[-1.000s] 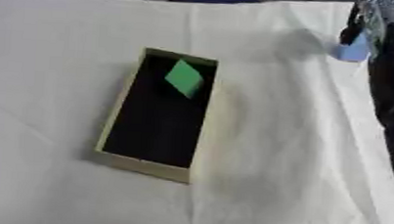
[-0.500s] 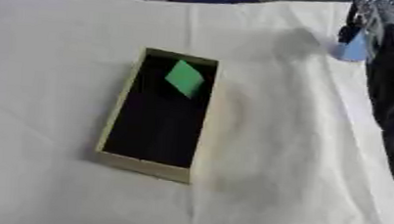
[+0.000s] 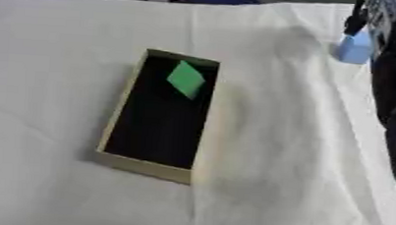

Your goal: Pick up objects on the table and place them in the box.

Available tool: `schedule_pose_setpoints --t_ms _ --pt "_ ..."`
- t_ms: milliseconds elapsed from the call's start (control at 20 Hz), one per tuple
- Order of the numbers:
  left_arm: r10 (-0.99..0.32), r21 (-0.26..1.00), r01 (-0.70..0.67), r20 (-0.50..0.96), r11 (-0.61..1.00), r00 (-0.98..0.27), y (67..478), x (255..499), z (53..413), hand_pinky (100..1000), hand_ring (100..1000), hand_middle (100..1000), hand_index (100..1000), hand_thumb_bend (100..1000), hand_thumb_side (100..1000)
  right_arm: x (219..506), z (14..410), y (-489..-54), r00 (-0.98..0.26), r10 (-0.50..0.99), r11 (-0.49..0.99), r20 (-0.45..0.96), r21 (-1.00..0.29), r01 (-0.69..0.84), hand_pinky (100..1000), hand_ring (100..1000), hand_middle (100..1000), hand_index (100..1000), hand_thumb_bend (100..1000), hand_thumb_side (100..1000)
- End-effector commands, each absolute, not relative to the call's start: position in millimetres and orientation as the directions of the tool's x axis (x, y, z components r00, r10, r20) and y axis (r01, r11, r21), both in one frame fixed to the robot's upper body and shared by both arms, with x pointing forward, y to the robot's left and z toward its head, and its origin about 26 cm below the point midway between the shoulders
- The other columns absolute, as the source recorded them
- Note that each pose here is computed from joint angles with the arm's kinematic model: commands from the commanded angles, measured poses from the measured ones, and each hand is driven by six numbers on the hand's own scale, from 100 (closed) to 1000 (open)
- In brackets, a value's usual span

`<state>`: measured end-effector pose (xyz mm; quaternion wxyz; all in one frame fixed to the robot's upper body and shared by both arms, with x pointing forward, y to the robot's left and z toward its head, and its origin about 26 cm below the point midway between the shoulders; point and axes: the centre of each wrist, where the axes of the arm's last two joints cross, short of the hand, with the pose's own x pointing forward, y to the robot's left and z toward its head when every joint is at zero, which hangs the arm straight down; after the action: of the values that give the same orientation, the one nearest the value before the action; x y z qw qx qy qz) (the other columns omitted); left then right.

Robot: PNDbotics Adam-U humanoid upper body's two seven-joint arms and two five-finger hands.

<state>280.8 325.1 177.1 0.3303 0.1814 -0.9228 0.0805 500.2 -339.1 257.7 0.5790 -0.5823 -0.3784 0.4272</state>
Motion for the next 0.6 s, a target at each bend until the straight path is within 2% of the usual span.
schedule_pose_setpoints --t_ms 50,100,300,350,450,500,550,600 --pt "-0.296 -0.019 -0.386 0.609 0.922 -0.736 327 279 188 731 788 762 877 289 920 494 287 -343 0.342 0.939 -0.057 -0.042 -0.998 0.035 717 623 473 632 100 100" --pt "-0.296 -0.019 -0.386 0.609 0.922 -0.736 327 279 188 731 788 762 877 289 920 494 288 -343 0.34 0.939 -0.057 -0.042 -0.998 0.034 731 653 496 664 100 100" --pt "-0.296 -0.019 -0.386 0.61 0.922 -0.735 327 278 187 731 788 762 877 289 920 493 291 -343 0.337 0.94 -0.054 -0.044 -0.998 0.021 731 653 496 664 100 100" --pt "-0.296 -0.019 -0.387 0.61 0.922 -0.735 327 278 188 731 789 762 878 288 920 493 288 -343 0.335 0.941 -0.059 -0.054 -0.998 0.006 822 840 752 872 270 100" --pt "-0.297 -0.018 -0.387 0.61 0.922 -0.735 328 278 187 731 789 762 878 287 920 495 278 -346 0.327 0.94 -0.081 -0.095 -0.995 -0.056 847 880 800 931 352 100" --pt "-0.297 -0.018 -0.388 0.61 0.922 -0.734 328 278 187 731 789 763 878 287 920 496 276 -348 0.325 0.939 -0.09 -0.114 -0.992 -0.086 890 936 875 987 452 100" --pt "-0.297 -0.018 -0.388 0.611 0.921 -0.734 328 278 187 731 789 763 878 287 920 496 273 -350 0.327 0.936 -0.1 -0.133 -0.988 -0.117 896 942 883 991 460 100" --pt "-0.298 -0.018 -0.388 0.611 0.921 -0.734 328 278 187 731 789 763 878 288 920 497 270 -352 0.327 0.933 -0.105 -0.148 -0.984 -0.145 922 972 936 1000 497 100"
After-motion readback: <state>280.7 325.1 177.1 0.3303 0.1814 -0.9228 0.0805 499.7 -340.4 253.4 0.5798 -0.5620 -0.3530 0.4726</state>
